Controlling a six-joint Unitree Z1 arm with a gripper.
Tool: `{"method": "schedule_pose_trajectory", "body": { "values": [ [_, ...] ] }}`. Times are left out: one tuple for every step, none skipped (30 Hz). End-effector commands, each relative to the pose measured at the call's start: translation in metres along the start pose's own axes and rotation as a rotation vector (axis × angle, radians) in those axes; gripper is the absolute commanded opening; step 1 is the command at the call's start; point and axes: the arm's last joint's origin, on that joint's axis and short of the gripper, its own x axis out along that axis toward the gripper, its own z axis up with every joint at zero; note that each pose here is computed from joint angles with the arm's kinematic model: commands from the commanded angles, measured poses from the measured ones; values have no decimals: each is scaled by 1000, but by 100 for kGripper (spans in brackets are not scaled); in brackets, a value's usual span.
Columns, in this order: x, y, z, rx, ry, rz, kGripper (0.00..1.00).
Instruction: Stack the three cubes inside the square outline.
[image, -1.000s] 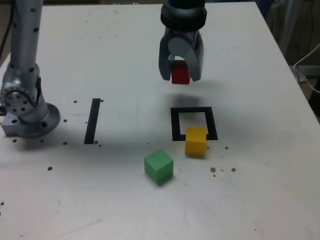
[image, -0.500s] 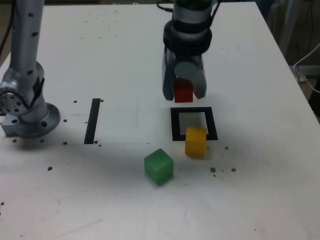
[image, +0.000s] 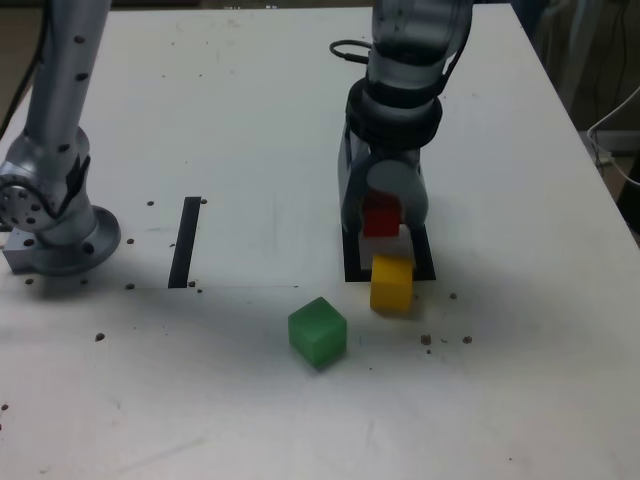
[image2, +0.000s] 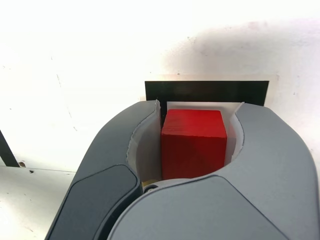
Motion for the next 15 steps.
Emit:
{"method": "schedule_pose_trajectory", "body": {
  "values": [
    [1,-1,0,1,2,0,17],
    [1,-1,-1,1,2,0,17],
    [1,-1,-1,2,1,0,17],
    [1,-1,-2,2,1,-1,17],
    [2,-1,-2,2,1,-2,17],
    [2,-1,-2,2,1,-4,17],
    [3,-1,-2,2,1,-5,17],
    [3,-1,-2,3,1,-6,17],
    [4,-2,-2,4,0,-8,17],
    [4,-2,-2,5,-1,-9,17],
    [5,-3,-2,7,-3,-11,17],
    [5,-4,-2,9,-4,-13,17],
    [5,-5,-2,12,-5,-15,17],
    [6,-6,-2,14,-7,-17,17],
    [6,-7,-2,16,-8,-19,17]
  ]
}}
